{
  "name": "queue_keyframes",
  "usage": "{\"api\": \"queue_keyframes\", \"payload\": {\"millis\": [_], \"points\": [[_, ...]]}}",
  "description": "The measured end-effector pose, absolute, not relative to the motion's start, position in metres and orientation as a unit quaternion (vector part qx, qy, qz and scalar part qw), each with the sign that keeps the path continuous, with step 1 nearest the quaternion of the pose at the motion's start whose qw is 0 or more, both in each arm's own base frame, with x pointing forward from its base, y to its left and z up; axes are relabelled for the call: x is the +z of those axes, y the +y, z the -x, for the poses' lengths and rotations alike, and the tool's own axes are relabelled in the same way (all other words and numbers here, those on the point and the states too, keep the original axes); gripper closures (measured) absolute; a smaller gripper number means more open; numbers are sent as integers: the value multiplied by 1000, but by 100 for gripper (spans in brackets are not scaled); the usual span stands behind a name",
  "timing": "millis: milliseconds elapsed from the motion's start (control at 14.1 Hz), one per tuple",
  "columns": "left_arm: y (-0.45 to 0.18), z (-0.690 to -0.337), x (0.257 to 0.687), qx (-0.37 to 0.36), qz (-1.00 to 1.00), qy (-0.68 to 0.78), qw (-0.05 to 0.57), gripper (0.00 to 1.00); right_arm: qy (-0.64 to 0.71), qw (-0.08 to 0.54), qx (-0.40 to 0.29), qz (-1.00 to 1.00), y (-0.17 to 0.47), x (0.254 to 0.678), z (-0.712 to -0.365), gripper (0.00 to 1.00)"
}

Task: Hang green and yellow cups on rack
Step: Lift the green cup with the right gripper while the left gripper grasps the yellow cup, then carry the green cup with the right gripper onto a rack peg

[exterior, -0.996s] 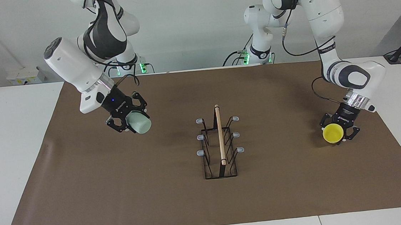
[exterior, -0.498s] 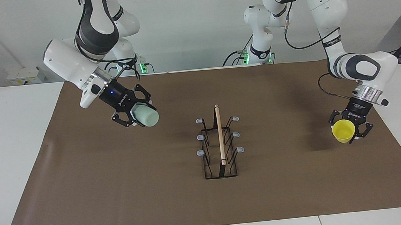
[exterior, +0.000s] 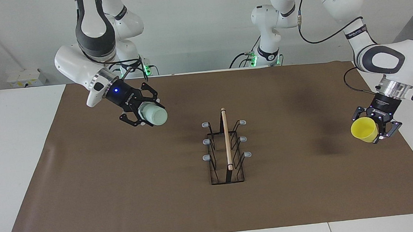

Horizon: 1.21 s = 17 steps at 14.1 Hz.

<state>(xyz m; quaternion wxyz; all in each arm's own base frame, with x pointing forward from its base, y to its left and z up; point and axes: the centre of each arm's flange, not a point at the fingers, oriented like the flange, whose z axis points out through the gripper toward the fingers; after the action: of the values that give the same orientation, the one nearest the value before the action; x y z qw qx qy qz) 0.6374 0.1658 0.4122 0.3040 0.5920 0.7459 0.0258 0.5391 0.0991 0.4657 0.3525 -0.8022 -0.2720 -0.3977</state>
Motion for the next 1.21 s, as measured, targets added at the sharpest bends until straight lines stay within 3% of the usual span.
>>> {"api": "queue_keyframes", "payload": {"millis": [640, 1209], "points": [[159, -654, 479, 108, -679, 685, 240, 34, -210, 370, -510, 747, 188, 420, -502, 31], [45, -660, 518, 169, -786, 583, 119, 34, -187, 337, -563, 731, 225, 374, -494, 31]]}}
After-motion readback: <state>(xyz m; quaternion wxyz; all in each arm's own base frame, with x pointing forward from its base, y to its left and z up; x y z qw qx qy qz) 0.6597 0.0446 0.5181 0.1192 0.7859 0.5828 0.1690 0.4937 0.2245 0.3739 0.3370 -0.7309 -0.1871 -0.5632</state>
